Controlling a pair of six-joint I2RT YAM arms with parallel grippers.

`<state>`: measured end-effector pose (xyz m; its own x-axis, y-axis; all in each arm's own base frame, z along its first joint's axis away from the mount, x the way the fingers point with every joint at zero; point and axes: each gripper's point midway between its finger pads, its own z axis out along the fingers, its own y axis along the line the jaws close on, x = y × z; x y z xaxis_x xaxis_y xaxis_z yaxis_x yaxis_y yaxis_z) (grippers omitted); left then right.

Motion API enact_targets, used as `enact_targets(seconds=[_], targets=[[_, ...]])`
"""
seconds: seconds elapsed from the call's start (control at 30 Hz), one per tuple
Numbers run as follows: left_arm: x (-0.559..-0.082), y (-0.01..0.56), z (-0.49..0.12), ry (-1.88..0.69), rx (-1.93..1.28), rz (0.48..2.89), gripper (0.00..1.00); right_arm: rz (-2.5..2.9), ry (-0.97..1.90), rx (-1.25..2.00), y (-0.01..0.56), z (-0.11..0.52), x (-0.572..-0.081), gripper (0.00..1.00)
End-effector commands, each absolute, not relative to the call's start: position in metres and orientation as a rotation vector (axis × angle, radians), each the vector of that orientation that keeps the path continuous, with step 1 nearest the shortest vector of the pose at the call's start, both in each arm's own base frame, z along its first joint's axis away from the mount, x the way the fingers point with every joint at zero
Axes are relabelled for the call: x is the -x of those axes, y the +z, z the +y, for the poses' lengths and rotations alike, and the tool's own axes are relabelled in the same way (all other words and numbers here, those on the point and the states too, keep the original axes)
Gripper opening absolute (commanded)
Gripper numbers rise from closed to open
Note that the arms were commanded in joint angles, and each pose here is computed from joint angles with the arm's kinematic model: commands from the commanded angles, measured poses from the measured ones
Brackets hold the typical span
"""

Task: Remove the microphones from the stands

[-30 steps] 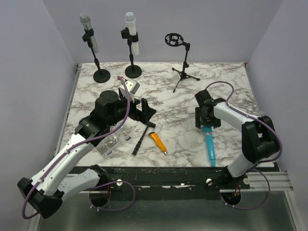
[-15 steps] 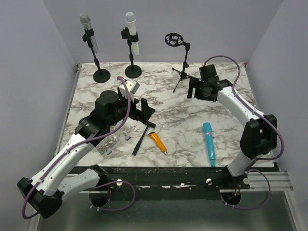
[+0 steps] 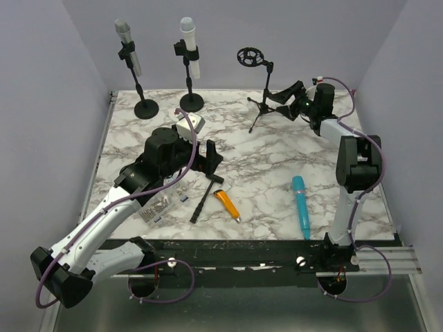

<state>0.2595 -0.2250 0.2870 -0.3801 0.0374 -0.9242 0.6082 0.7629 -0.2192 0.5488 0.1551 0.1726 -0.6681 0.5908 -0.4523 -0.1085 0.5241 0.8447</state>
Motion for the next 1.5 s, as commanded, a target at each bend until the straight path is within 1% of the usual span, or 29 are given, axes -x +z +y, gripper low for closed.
enact_targets(seconds=[0.0, 0.13, 0.33, 0.47, 0.6, 0.67, 0.73, 0.93, 1.13, 1.47], targets=[[-0.263, 0.281, -0.224, -0.624, -0.499, 1.903, 0.99, 1.739, 1.570, -0.461, 0.217, 0.164, -0.564, 0.86], [-0.264, 0.279, -0.226, -0.631, -0.505, 1.911, 0.98, 1.660, 1.641, -0.645, 0.206, 0.157, -0.581, 0.85], [-0.264, 0.278, -0.227, -0.634, -0.508, 1.915, 0.99, 1.608, 1.663, -0.893, 0.182, 0.146, -0.598, 0.79], [-0.264, 0.278, -0.227, -0.634, -0.508, 1.914, 0.99, 1.603, 1.679, -0.988, 0.169, 0.144, -0.605, 0.74], [-0.264, 0.279, -0.228, -0.639, -0.511, 1.911, 0.99, 1.622, 1.717, -1.022, 0.163, 0.149, -0.608, 0.68], [-0.263, 0.280, -0.228, -0.644, -0.513, 1.908, 0.98, 1.619, 1.734, -1.042, 0.159, 0.151, -0.607, 0.67], [-0.262, 0.280, -0.228, -0.647, -0.516, 1.908, 0.98, 1.609, 1.761, -1.051, 0.157, 0.153, -0.607, 0.63], [-0.261, 0.282, -0.228, -0.650, -0.517, 1.902, 0.98, 1.576, 1.865, -1.040, 0.158, 0.166, -0.607, 0.61], [-0.261, 0.283, -0.228, -0.650, -0.517, 1.900, 0.99, 1.555, 1.897, -1.049, 0.156, 0.174, -0.608, 0.60], [-0.261, 0.282, -0.228, -0.654, -0.520, 1.901, 0.99, 1.535, 1.899, -1.055, 0.156, 0.173, -0.607, 0.49]])
